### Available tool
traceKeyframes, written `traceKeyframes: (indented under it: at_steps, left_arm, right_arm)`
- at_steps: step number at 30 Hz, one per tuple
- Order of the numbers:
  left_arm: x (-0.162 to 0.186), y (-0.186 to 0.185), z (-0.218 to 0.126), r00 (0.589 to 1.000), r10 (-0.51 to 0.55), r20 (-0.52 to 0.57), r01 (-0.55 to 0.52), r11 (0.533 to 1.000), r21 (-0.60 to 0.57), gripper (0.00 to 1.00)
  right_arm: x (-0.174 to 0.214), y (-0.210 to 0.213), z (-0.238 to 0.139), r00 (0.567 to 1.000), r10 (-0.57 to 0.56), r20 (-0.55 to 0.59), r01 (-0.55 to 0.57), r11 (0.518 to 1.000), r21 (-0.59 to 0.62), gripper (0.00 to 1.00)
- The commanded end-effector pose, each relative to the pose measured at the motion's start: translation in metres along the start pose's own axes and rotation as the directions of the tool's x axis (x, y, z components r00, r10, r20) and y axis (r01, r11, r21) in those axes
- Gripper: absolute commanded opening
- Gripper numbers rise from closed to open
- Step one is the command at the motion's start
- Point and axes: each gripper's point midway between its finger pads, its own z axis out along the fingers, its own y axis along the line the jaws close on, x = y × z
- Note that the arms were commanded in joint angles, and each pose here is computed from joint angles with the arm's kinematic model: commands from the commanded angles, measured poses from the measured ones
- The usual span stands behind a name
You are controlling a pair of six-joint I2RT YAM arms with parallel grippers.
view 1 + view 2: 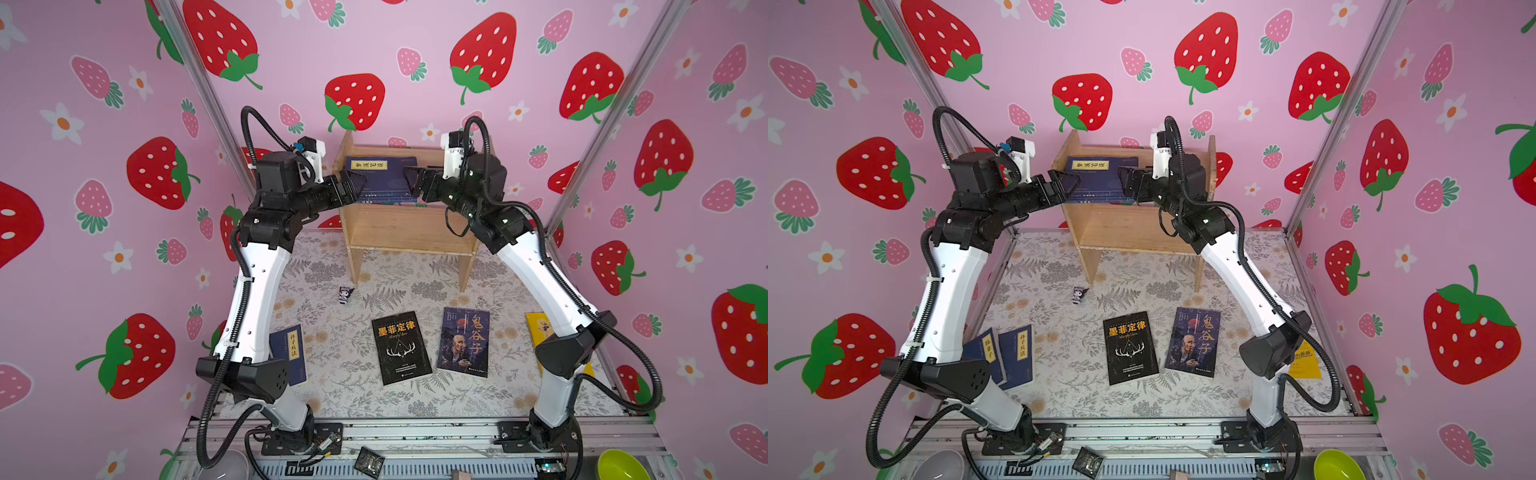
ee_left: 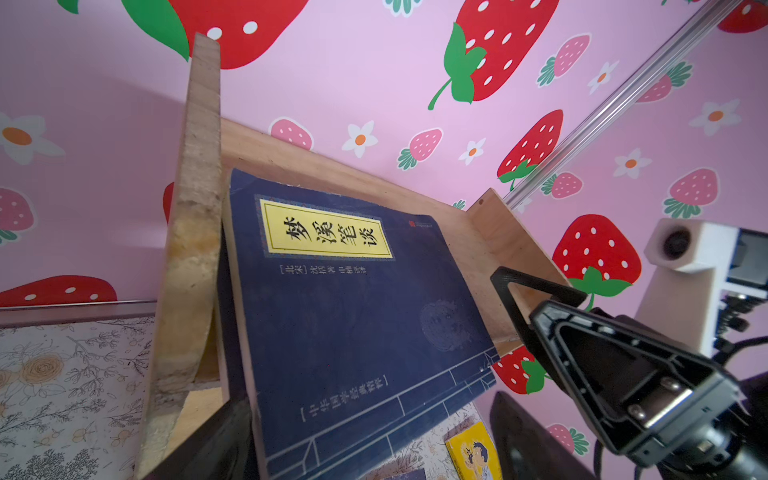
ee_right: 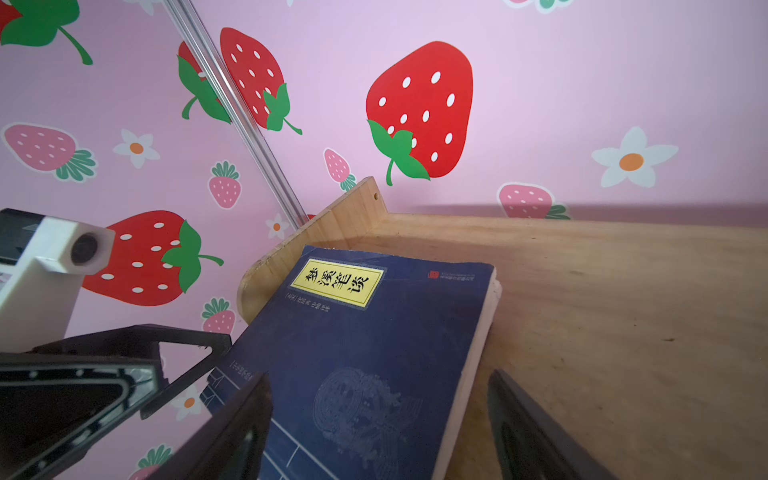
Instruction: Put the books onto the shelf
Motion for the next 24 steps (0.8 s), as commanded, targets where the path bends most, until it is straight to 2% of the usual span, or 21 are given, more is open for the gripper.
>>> traceKeyframes:
  at_steps: [1, 6, 10, 12, 15, 17, 19, 24]
  left_arm:
    - [-0.013, -0.014, -0.004, 1.0, 0.005, 0.029, -0.007, 0.999, 0.051, 0.91]
    - [-0.014, -0.011, 0.0, 0.999, -0.004, 0.032, 0.002, 0.999, 0.052, 0.9]
    - [-0.014, -0.01, -0.011, 0.997, 0.066, 0.047, -0.067, 0.998, 0.009, 0.9]
    - [-0.01, -0.009, -0.02, 0.99, 0.136, 0.041, -0.135, 0.99, -0.024, 0.9]
    - [-0.002, 0.002, -0.036, 0.975, 0.222, 0.03, -0.218, 0.97, -0.111, 0.91]
    - [0.006, 0.005, -0.042, 0.971, 0.24, 0.017, -0.237, 0.965, -0.111, 0.91]
    - [0.01, 0.003, -0.043, 0.974, 0.225, 0.017, -0.223, 0.971, -0.081, 0.92]
    - [-0.003, -0.012, -0.033, 0.985, 0.167, 0.031, -0.167, 0.986, -0.002, 0.92]
  right_arm:
    - [0.009, 0.005, 0.007, 0.999, 0.015, -0.032, -0.015, 1.0, -0.02, 0.82]
    - [0.016, -0.001, 0.011, 0.999, 0.008, -0.047, -0.007, 1.0, 0.01, 0.81]
    - [0.011, -0.002, 0.007, 0.999, -0.017, -0.034, 0.018, 1.0, 0.024, 0.8]
    - [0.009, 0.005, 0.005, 0.998, -0.054, -0.032, 0.054, 0.998, -0.009, 0.8]
    - [0.008, 0.02, -0.003, 0.984, -0.18, -0.015, 0.178, 0.98, -0.089, 0.81]
    - [0.009, 0.016, -0.007, 0.972, -0.237, -0.002, 0.236, 0.969, -0.07, 0.86]
    - [0.005, 0.003, -0.008, 0.972, -0.236, -0.003, 0.236, 0.972, -0.006, 0.87]
    - [-0.004, -0.008, -0.006, 0.991, -0.133, -0.024, 0.134, 0.991, 0.008, 0.87]
